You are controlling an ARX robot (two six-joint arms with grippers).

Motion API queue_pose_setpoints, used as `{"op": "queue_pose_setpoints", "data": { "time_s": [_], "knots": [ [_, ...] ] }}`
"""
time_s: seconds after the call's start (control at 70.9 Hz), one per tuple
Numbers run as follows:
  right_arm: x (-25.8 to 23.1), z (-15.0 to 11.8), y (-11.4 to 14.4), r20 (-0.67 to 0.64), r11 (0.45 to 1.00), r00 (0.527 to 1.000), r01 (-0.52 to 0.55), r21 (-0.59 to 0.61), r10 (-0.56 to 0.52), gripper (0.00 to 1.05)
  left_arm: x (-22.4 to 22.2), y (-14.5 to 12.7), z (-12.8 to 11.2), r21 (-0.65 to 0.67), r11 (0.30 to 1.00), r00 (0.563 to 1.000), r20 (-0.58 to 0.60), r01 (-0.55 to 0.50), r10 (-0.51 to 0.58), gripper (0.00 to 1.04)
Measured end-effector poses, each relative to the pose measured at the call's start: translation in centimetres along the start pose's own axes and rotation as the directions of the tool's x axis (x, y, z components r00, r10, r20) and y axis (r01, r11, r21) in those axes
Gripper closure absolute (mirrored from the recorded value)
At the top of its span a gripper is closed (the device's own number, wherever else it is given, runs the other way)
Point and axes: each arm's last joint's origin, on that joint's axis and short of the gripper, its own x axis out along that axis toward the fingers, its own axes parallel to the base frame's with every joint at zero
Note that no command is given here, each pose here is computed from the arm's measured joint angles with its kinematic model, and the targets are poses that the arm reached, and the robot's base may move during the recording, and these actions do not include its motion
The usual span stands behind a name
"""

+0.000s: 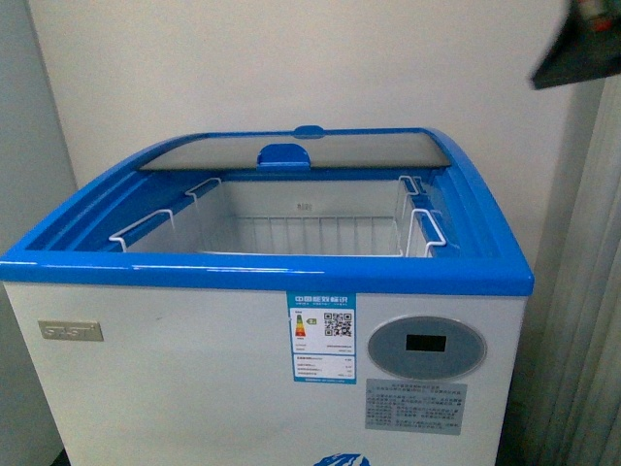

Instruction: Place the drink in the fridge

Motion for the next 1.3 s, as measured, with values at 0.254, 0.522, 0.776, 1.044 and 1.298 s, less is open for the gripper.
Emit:
{"op": "queue_pose_setpoints", "data": {
  "time_s": [0.254, 0.522, 0.776, 1.044, 1.298],
  "knots": [
    [-10.6, -9.8, -0.6, 0.138, 0.967, 0.981, 0.099, 0.234, -0.134, 0.19, -1.2, 0.0, -0.3, 0.0, 1.0, 1.0, -0.007, 0.0, 0.0, 1.02],
    [-11.2, -15.9, 1.9, 0.41, 0.976, 0.893, 0.118, 0.181, -0.185, 0.65, -1.2, 0.0, -0.3, 0.0, 1.0, 1.0, -0.005, 0.0, 0.0, 1.02],
    [-9.9, -19.4, 3.6, 0.398, 0.976, 0.899, 0.116, 0.184, -0.181, 1.02, -1.2, 0.0, -0.3, 0.0, 1.0, 1.0, -0.005, -0.001, 0.001, 1.02],
    [-9.3, -21.5, 4.0, 0.393, 0.976, 0.902, 0.114, 0.184, -0.18, 1.02, -1.2, 0.0, -0.3, 0.0, 1.0, 1.0, -0.005, 0.0, 0.0, 1.02],
    [-9.9, -23.1, 4.4, 0.405, 0.976, 0.896, 0.115, 0.184, -0.182, 1.02, -1.2, 0.0, -0.3, 0.0, 1.0, 1.0, -0.005, 0.0, 0.0, 1.02]
  ]
}}
